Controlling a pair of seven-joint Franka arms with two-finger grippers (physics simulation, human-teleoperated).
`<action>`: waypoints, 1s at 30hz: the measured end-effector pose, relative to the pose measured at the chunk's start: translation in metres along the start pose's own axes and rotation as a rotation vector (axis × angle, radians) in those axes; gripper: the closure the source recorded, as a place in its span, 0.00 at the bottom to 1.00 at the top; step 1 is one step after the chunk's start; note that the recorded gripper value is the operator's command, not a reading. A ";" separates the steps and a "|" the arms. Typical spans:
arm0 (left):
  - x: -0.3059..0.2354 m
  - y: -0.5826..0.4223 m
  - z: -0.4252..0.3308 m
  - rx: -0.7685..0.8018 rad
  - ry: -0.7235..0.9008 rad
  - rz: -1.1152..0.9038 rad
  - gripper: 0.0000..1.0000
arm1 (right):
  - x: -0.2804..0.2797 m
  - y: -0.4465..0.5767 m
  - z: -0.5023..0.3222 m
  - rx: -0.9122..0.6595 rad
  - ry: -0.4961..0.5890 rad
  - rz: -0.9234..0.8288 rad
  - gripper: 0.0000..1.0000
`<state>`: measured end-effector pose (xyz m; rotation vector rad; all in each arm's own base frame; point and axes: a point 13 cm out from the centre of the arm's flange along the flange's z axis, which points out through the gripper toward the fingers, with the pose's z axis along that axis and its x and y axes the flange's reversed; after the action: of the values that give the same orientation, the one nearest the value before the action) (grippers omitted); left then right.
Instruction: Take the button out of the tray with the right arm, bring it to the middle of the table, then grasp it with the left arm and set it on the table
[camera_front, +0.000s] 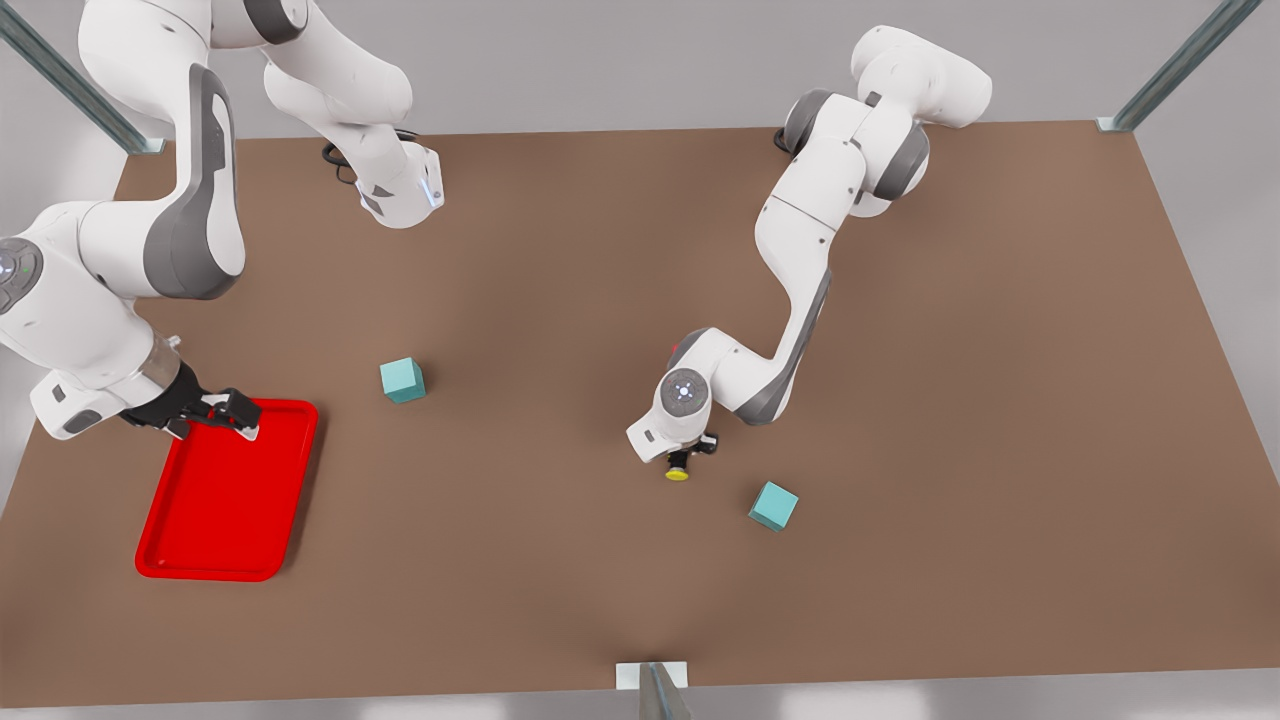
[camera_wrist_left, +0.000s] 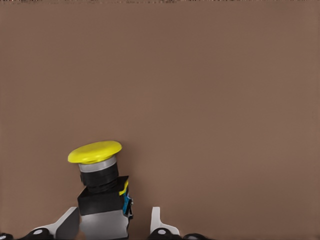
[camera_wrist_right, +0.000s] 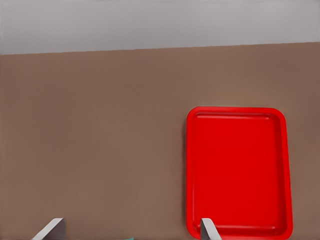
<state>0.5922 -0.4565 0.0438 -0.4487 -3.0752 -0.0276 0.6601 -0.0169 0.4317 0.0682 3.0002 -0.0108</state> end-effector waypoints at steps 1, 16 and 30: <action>0.000 0.000 0.000 0.001 0.000 0.000 0.32 | 0.000 0.000 0.000 0.000 0.000 0.000 0.00; -0.004 0.003 -0.002 0.003 -0.007 0.008 0.40 | 0.000 -0.012 -0.008 0.005 0.006 0.008 0.00; -0.031 0.003 -0.068 0.017 -0.061 -0.013 0.58 | -0.004 -0.017 -0.026 0.002 -0.004 -0.009 0.00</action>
<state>0.6250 -0.4640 0.1109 -0.4370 -3.1351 0.0123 0.6592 -0.0333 0.4581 0.0541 2.9964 -0.0148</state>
